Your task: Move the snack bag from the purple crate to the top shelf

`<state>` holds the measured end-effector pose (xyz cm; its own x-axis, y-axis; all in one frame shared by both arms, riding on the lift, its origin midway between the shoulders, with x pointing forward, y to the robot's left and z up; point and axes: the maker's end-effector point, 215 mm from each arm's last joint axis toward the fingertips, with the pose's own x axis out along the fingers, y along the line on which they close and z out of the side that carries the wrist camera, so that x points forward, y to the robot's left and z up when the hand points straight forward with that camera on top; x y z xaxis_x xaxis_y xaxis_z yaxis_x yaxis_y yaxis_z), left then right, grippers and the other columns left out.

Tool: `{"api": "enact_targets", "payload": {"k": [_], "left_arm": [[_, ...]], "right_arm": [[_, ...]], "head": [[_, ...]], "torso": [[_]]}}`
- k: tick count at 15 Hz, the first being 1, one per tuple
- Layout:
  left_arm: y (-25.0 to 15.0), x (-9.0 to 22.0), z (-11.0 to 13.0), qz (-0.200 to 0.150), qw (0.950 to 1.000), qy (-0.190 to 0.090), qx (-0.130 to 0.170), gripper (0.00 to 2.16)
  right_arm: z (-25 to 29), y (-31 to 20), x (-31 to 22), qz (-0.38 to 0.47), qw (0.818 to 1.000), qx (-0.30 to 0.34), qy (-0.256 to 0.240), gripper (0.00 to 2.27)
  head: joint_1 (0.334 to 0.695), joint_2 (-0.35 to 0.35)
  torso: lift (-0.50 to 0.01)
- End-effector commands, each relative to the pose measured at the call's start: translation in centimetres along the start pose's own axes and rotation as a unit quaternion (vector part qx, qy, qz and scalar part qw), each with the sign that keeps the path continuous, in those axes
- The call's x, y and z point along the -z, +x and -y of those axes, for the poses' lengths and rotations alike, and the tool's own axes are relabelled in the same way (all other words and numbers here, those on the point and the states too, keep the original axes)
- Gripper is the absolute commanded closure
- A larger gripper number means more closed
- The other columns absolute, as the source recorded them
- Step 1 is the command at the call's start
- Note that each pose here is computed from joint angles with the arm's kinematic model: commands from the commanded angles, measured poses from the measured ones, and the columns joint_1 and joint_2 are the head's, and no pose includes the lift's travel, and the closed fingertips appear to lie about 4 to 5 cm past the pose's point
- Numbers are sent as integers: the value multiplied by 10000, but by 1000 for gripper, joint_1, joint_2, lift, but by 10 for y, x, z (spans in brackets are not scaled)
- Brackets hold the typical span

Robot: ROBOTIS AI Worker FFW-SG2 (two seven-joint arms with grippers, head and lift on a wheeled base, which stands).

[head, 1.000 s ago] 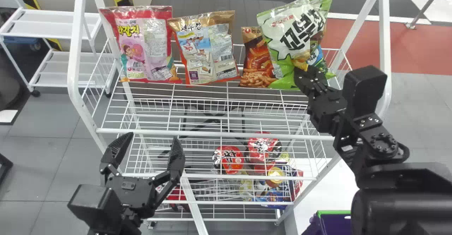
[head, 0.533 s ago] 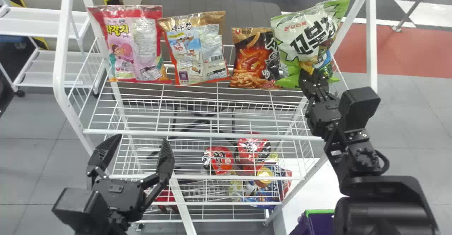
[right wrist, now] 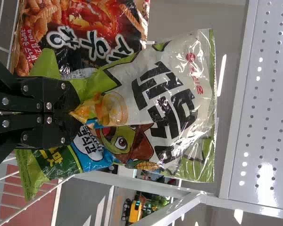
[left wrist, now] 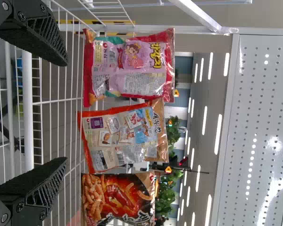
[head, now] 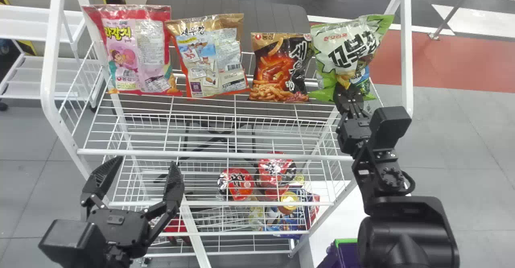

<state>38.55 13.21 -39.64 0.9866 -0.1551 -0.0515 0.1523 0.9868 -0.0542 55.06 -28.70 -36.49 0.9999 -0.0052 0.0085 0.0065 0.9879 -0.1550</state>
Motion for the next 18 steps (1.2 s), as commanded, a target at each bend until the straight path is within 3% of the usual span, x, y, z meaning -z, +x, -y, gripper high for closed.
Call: {"api": "enact_targets", "payload": {"k": [1, 7, 18], "left_arm": [[0, 2, 1, -15, 10000, -10, 5, 103], [1, 5, 3, -37, 10000, -7, 15, 103], [-1, 0, 0, 51, 10000, 4, 8, 103]], "right_arm": [[5, 4, 9, 7, 9999, 99, 21, 1717], [19, 9, 19, 29, 9993, 356, 117, 1717], [-3, 28, 31, -91, 9989, 362, 272, 1717]], "head": [[695, -183], [695, -202], [695, -194]], "torso": [[0], [0], [0]]}}
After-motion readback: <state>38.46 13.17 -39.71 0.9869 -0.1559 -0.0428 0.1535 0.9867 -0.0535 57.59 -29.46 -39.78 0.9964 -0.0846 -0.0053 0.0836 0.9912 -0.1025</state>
